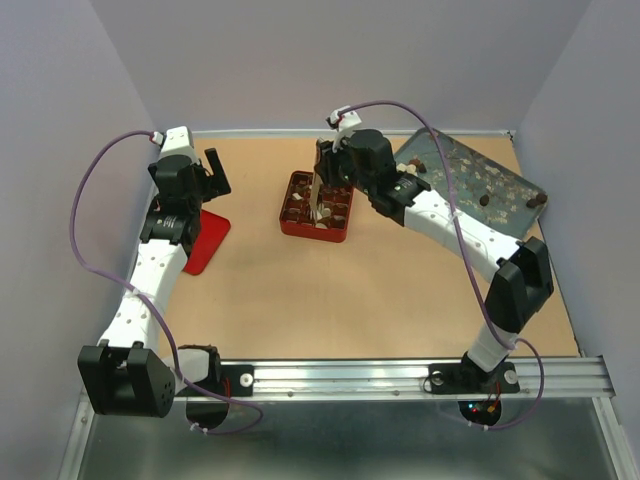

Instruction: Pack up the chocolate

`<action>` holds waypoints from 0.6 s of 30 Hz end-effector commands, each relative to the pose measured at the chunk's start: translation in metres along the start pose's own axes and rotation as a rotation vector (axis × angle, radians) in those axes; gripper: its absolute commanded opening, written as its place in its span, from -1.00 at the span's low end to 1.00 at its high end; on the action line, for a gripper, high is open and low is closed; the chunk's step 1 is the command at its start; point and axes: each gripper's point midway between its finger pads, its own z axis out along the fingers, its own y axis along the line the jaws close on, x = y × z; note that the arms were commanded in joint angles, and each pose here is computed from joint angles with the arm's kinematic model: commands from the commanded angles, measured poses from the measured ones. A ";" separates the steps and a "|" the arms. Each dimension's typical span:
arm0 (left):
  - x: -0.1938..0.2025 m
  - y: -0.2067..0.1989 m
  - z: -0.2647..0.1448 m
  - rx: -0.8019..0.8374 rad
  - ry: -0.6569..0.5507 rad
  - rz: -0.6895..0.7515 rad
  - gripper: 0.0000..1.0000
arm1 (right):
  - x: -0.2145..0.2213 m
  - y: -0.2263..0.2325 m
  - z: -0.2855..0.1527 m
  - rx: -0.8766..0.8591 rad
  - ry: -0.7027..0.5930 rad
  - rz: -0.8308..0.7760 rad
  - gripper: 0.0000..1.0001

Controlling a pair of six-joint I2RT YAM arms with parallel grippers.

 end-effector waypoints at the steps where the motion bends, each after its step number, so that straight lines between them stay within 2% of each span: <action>1: -0.016 0.003 -0.003 -0.007 -0.060 -0.007 0.97 | -0.041 0.012 -0.001 -0.034 -0.096 0.014 -0.53; 18: -0.016 0.002 -0.003 -0.003 -0.058 -0.006 0.97 | -0.038 0.034 0.011 -0.085 -0.086 0.013 -0.53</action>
